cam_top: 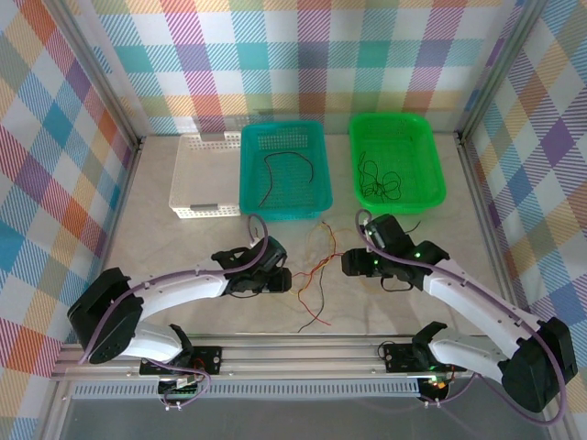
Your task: Untangle the cables
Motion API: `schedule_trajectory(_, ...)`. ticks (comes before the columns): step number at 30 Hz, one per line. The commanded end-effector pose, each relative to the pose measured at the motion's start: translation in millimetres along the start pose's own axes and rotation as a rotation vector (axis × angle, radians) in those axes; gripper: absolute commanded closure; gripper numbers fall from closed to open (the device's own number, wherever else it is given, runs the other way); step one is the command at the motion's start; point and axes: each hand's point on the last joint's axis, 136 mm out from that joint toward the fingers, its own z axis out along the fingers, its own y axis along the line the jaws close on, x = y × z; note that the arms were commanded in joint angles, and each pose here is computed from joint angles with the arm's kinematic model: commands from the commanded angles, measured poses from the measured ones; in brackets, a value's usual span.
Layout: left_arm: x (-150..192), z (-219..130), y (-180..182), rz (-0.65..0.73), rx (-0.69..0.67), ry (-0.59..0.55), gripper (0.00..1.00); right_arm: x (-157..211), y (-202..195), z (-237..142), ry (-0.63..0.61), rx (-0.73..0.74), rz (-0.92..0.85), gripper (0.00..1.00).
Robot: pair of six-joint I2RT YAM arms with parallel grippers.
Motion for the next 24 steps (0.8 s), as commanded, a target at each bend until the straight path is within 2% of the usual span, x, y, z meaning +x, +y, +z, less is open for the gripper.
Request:
schedule_trajectory(1, -4.3, 0.8, -5.0, 0.035, -0.012, -0.010, 0.56, 4.8, 3.8, 6.0, 0.007, -0.028, 0.012, 0.35)
schedule_trajectory(4, -5.8, 3.1, -4.6, 0.043, -0.025, -0.009, 0.66, 7.6, 5.6, 10.6, 0.014, -0.042, 0.016, 0.35)
schedule_trajectory(10, -11.4, 7.1, -6.0, 0.063, -0.047, -0.016, 0.76, 12.3, 11.8, 16.7, 0.034, -0.068, 0.005, 0.35)
schedule_trajectory(15, -21.5, -2.4, -14.1, 0.067, -0.024, -0.052, 1.00, 18.3, 25.7, 21.6, 0.056, -0.124, -0.031, 0.35)
schedule_trajectory(24, -62.8, -80.7, -39.0, 0.052, 0.093, -0.264, 1.00, 31.1, 54.0, 39.7, 0.091, -0.248, -0.060, 0.36)
